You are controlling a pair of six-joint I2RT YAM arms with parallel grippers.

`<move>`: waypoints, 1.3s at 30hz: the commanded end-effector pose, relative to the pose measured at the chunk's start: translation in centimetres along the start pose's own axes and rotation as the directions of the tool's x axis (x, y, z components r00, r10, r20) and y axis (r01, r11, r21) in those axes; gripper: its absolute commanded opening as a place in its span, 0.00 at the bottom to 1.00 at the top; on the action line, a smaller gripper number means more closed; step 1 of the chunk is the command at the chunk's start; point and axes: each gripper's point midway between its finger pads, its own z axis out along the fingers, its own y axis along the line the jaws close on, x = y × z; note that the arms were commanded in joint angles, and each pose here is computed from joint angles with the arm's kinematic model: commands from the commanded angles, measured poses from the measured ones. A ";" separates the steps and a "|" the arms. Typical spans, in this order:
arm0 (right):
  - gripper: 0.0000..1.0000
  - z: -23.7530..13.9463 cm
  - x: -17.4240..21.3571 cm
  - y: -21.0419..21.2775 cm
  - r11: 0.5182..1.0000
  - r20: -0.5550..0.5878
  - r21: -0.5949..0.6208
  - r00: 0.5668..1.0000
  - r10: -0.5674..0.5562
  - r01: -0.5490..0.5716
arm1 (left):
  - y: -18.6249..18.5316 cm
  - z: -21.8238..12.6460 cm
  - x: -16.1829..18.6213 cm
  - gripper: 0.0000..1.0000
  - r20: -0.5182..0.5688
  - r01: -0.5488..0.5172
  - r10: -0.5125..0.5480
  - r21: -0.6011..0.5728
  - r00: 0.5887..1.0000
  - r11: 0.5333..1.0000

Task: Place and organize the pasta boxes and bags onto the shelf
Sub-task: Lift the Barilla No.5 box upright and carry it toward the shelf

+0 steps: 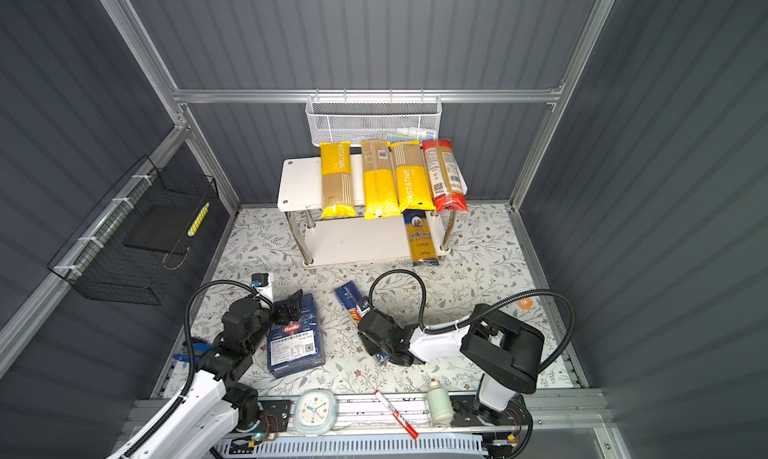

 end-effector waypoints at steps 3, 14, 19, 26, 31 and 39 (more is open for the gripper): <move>0.56 -1.4 -4.2 0.2 0.997 0.140 0.002 0.987 0.081 -0.082 | -0.2 -0.2 -0.1 0.99 0.003 -0.006 0.006 0.014 1.000 1.000; 0.55 -3.3 -7.1 -0.9 0.992 0.189 0.032 0.975 0.115 -0.124 | -0.2 -0.2 -0.2 0.99 0.007 -0.003 0.003 0.012 1.000 1.000; 0.51 -4.3 -8.3 -2.4 0.986 0.250 0.048 0.958 0.140 -0.157 | -0.2 -0.3 -0.2 0.99 0.010 -0.003 0.003 0.012 1.000 1.000; 0.44 -5.9 -10.2 -5.4 0.971 0.301 0.078 0.933 0.195 -0.228 | -0.1 -0.3 -0.2 0.99 0.009 -0.002 0.002 0.010 1.000 1.000; 0.43 -7.1 -11.5 -7.4 0.963 0.334 0.078 0.917 0.217 -0.256 | -0.2 -0.3 -0.2 0.99 0.010 -0.003 0.002 0.012 1.000 1.000; 0.43 -8.2 -13.5 -11.1 0.940 0.367 0.101 0.890 0.270 -0.326 | -0.2 -0.3 -0.2 0.99 0.010 -0.003 0.003 0.012 1.000 1.000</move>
